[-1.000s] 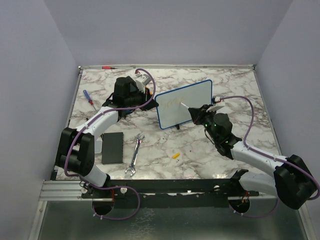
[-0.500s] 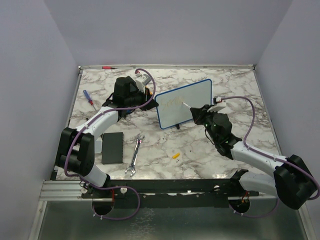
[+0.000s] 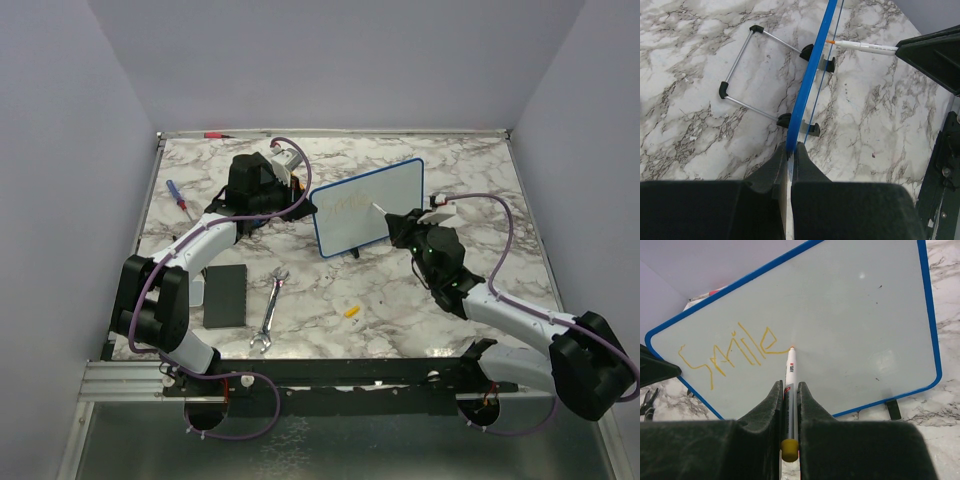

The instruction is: Write a sentence on the whiteboard

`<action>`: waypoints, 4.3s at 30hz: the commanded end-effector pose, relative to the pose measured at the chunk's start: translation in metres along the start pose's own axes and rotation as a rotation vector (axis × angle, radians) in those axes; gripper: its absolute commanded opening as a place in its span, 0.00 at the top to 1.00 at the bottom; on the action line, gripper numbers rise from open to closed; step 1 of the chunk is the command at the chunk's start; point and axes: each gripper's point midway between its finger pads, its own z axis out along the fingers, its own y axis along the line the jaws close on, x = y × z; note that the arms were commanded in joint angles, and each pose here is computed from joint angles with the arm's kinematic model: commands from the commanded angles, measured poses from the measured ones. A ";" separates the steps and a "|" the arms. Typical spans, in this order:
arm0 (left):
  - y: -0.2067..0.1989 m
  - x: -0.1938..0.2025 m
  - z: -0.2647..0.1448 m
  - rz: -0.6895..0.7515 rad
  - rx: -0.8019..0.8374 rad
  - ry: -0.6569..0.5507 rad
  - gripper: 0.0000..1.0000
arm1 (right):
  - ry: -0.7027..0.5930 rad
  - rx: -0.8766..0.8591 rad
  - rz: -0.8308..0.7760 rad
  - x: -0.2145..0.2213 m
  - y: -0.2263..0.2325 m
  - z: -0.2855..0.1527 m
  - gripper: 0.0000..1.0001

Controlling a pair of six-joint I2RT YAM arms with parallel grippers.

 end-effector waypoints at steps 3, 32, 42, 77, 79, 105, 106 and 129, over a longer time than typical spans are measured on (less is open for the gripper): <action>-0.006 -0.001 -0.003 0.015 0.004 -0.004 1.00 | 0.001 -0.048 -0.040 -0.002 0.004 -0.008 0.99; -0.007 0.000 -0.003 0.014 0.006 0.000 1.00 | -0.055 0.000 -0.044 -0.014 -0.001 -0.002 0.99; -0.007 0.001 -0.003 0.013 0.007 0.001 1.00 | -0.078 -0.006 -0.049 -0.022 0.001 -0.002 0.99; -0.008 0.000 -0.002 0.015 0.012 0.000 1.00 | -0.036 0.054 -0.061 -0.006 -0.011 0.004 0.99; -0.009 0.000 -0.002 0.016 0.012 0.000 1.00 | -0.028 0.051 -0.059 -0.003 -0.011 0.005 0.99; -0.008 0.002 -0.001 0.013 0.011 0.004 1.00 | -0.091 0.058 -0.080 -0.033 -0.015 -0.022 0.99; -0.008 0.002 -0.001 0.012 0.011 0.004 1.00 | -0.095 0.063 -0.084 -0.035 -0.016 -0.022 0.99; -0.009 0.002 -0.002 0.017 0.011 0.004 1.00 | -0.122 0.010 -0.072 -0.046 -0.014 0.001 0.99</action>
